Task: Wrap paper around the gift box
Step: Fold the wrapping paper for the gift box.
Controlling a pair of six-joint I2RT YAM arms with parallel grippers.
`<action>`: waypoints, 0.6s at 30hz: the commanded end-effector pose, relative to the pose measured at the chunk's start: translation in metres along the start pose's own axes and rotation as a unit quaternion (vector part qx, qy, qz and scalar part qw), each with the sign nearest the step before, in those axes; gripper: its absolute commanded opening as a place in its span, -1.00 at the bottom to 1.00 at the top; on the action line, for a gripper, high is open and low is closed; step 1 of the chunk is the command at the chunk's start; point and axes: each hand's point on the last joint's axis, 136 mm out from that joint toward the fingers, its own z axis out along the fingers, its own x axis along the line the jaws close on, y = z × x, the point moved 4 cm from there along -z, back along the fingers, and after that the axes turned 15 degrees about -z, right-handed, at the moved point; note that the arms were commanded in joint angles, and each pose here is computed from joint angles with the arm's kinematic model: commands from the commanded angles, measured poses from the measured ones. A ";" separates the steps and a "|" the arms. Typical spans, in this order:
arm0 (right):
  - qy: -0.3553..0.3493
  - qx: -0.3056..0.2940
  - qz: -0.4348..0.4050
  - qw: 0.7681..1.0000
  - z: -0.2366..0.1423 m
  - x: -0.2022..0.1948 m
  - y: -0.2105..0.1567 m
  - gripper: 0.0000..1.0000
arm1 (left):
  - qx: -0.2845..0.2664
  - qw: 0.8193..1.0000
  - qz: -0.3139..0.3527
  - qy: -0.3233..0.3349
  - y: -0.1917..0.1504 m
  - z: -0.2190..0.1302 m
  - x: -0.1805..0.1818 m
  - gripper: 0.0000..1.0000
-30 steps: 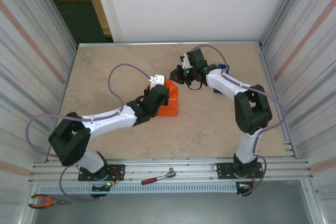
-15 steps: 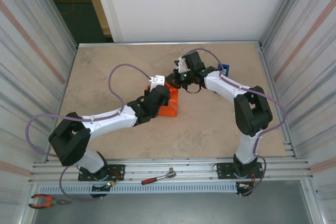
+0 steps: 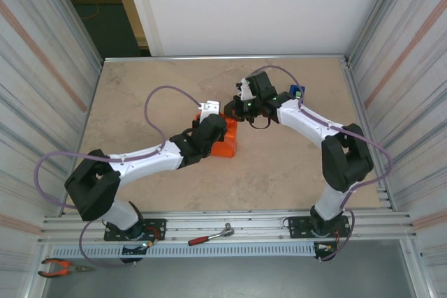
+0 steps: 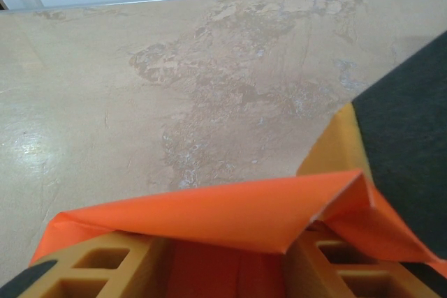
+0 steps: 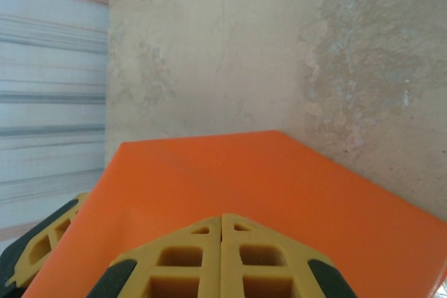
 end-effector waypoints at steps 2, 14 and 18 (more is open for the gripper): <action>-0.031 0.054 -0.003 0.998 0.006 0.000 -0.040 -1.00 | 0.093 0.992 0.052 0.071 -0.057 0.006 0.038 -0.11; -0.081 0.045 0.017 0.996 0.016 -0.028 -0.070 -1.00 | 0.087 0.996 0.016 0.024 -0.039 -0.009 0.027 -0.03; -0.088 0.038 0.018 0.995 0.015 -0.029 -0.068 -1.00 | 0.089 0.996 0.010 0.008 -0.037 -0.016 0.027 -0.02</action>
